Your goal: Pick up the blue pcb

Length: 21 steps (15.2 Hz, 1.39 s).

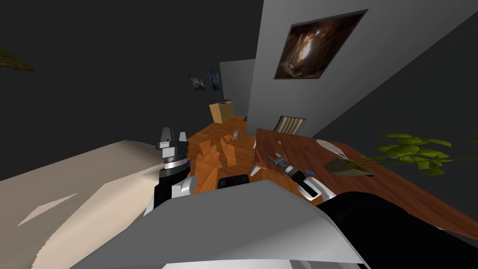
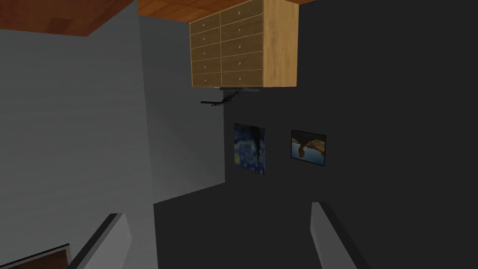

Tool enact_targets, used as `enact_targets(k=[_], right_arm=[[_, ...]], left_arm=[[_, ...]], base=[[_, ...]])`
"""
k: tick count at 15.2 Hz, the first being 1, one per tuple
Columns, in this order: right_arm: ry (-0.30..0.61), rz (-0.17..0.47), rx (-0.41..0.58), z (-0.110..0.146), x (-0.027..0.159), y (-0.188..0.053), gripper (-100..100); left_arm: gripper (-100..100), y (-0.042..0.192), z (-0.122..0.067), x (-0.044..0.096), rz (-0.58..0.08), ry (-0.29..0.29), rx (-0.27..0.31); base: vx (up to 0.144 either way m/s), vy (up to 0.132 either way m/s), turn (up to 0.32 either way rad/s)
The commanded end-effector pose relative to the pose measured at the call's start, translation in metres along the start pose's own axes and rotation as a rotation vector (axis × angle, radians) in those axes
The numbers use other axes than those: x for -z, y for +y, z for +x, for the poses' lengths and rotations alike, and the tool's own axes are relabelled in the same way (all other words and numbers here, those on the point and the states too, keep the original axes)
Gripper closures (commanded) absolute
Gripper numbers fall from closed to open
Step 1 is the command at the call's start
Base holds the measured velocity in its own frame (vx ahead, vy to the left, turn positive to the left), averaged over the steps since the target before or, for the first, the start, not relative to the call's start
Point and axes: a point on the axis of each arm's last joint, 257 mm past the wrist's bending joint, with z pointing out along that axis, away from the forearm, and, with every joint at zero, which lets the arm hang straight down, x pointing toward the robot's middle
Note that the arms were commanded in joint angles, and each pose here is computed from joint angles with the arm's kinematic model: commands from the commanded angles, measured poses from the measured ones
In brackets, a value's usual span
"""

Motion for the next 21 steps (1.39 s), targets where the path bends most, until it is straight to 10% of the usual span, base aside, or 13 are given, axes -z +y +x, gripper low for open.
enact_targets(k=[1, 21], right_arm=[[0.042, 0.002, 0.076, 0.013, 0.004, -0.007, -100], [0.419, -0.082, 0.67, 0.123, 0.061, -0.067, -100]], left_arm=[[0, 0.0, 0.0, 0.0, 0.0, 0.0, 0.0], [0, 0.0, 0.0, 0.0, 0.0, 0.0, 0.0]], base=[[0.073, 0.067, 0.015], [0.058, 0.023, 0.004]])
